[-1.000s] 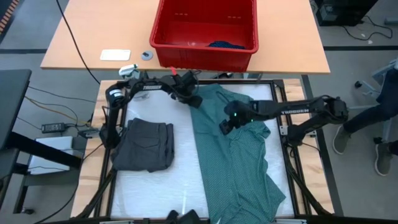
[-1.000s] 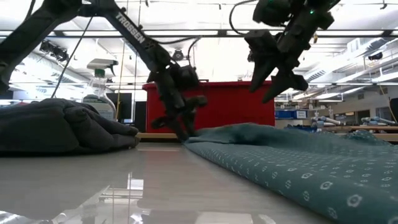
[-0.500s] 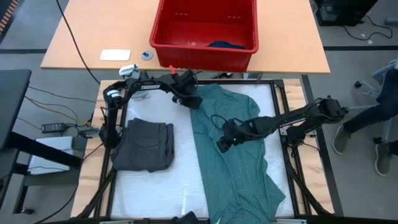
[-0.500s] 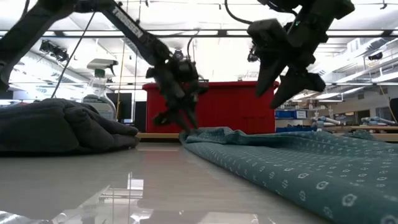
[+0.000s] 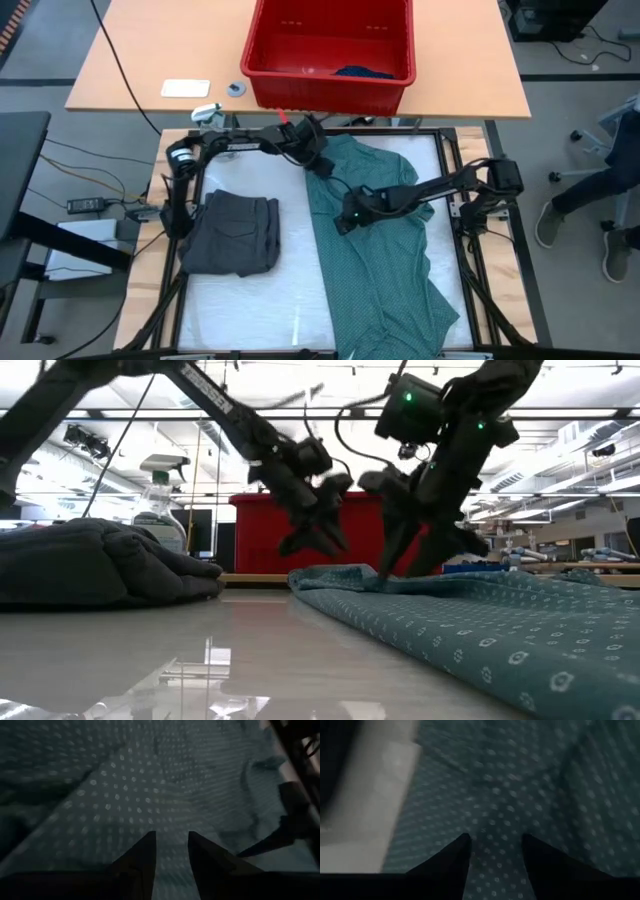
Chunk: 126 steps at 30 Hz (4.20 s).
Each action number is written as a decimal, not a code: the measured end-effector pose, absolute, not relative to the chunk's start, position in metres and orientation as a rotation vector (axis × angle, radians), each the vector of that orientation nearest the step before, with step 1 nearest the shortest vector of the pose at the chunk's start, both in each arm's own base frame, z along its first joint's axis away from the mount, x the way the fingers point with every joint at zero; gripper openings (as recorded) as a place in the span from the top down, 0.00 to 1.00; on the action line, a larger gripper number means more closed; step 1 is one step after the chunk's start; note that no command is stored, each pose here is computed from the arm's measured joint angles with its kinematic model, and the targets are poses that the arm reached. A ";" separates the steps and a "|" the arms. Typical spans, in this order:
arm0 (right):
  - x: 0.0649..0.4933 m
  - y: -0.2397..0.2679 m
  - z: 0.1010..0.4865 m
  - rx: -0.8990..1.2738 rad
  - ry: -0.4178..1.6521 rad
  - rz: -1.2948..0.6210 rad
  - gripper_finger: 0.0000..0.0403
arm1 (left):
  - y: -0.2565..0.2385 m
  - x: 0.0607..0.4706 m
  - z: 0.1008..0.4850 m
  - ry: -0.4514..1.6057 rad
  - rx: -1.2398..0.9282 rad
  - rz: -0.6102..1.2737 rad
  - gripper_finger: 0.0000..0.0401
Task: Fold Laundry from Bin
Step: Fold the green polo shirt on the table
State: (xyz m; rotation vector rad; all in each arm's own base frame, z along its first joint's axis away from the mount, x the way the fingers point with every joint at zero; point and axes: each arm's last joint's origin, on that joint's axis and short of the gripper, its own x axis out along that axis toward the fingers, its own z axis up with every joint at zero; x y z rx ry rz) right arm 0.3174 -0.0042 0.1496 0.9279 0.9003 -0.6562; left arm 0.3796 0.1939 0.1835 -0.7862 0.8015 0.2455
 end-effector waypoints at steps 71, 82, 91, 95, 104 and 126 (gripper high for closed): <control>0.341 0.188 0.181 1.079 0.875 -0.837 0.62 | 0.202 0.294 0.151 1.659 -0.594 0.513 0.71; 0.333 0.234 0.134 1.154 0.885 -0.836 0.62 | 0.177 0.274 0.230 1.532 -0.502 0.492 0.71; 0.298 0.220 0.185 1.059 0.985 -0.926 0.62 | 0.158 0.308 0.242 1.232 -0.441 0.191 0.71; 0.276 0.206 0.208 0.985 1.080 -1.013 0.62 | 0.139 0.342 0.250 1.012 -0.336 0.135 0.71; 0.256 0.193 0.228 1.082 1.198 -1.202 0.62 | 0.153 0.389 0.208 0.843 -0.399 0.240 0.71; 0.249 0.135 0.156 1.014 1.385 -1.355 0.62 | 0.261 0.290 0.152 1.362 -0.642 0.574 0.71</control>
